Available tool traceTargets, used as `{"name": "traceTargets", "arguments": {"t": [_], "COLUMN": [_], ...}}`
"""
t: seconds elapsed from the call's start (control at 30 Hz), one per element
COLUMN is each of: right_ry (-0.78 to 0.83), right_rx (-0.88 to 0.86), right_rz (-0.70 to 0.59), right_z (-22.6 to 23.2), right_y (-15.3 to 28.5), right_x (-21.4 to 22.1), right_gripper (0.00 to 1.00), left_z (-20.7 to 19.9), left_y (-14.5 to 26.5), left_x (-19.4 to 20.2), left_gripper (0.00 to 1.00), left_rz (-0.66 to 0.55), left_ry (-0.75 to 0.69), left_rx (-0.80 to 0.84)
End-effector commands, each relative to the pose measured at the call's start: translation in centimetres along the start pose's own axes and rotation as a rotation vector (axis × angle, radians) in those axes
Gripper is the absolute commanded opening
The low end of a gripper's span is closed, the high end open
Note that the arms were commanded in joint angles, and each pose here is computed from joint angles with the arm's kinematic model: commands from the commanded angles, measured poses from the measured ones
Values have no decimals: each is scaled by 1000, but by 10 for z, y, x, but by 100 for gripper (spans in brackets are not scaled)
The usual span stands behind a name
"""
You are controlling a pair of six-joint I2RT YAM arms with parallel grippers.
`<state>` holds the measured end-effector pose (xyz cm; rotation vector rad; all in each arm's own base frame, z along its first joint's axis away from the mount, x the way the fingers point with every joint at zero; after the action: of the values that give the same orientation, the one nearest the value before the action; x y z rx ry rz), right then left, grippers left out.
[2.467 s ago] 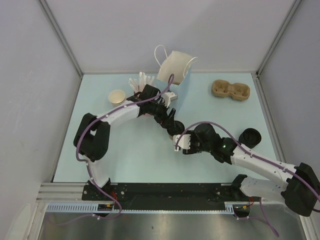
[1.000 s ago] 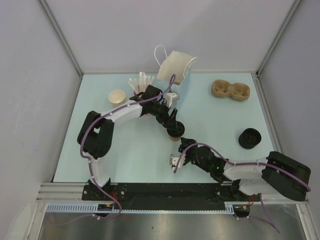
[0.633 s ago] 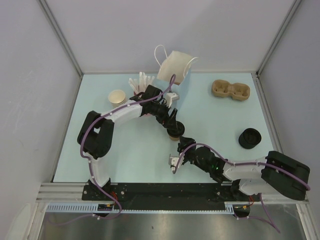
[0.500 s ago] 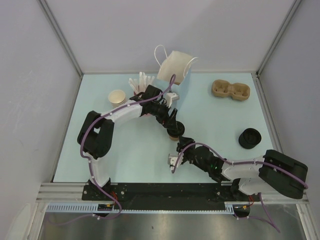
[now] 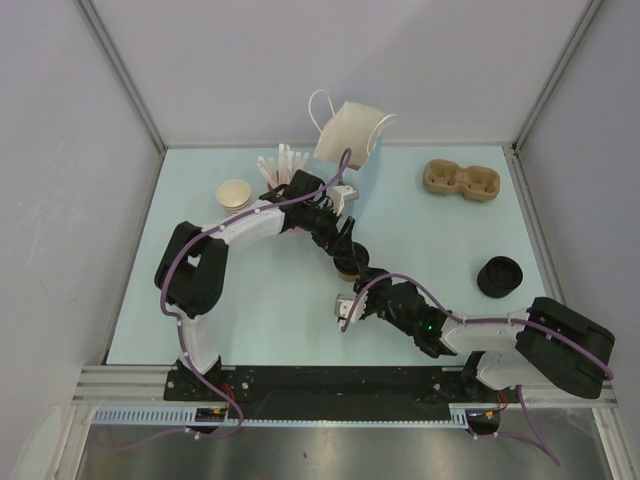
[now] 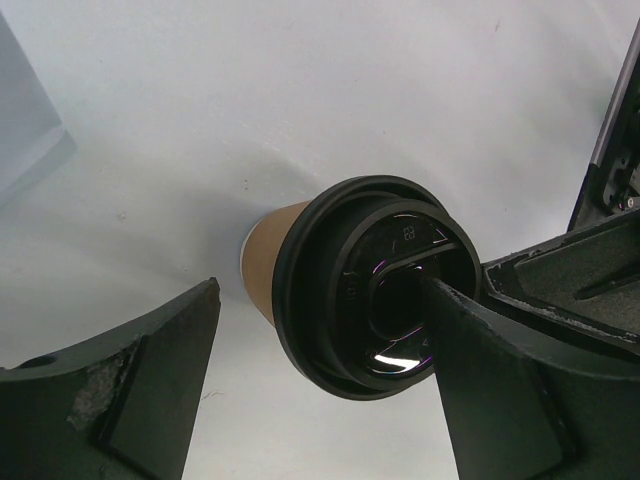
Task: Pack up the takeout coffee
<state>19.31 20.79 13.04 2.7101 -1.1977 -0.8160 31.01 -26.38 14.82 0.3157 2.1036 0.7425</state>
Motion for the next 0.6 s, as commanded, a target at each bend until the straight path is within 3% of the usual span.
{"name": "traceTargets", "arguments": {"t": [0.0,0.57], "right_ry": [-56,-89], "right_rx": [-23,-100], "right_rz": [-16,30], "right_z": [-1,15], "right_y": [-7,-11], "right_x": [-4,8], "right_gripper": [47,43], "left_z": [1,3], "left_y": [-3,-5], "left_x": [1,4], "left_gripper": [87,86], "left_rz": [4,14], "left_ry": [2,6], "left_rx": [5,-2]}}
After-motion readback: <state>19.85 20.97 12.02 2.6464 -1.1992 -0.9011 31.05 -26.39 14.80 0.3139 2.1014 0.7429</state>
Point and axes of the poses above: each gripper's point midway between its finger pads, its own y axis back along the fingers, its own z axis along the line the jaws close on, x = y × z, the point moved 8 cm from there along y, back along the fingers
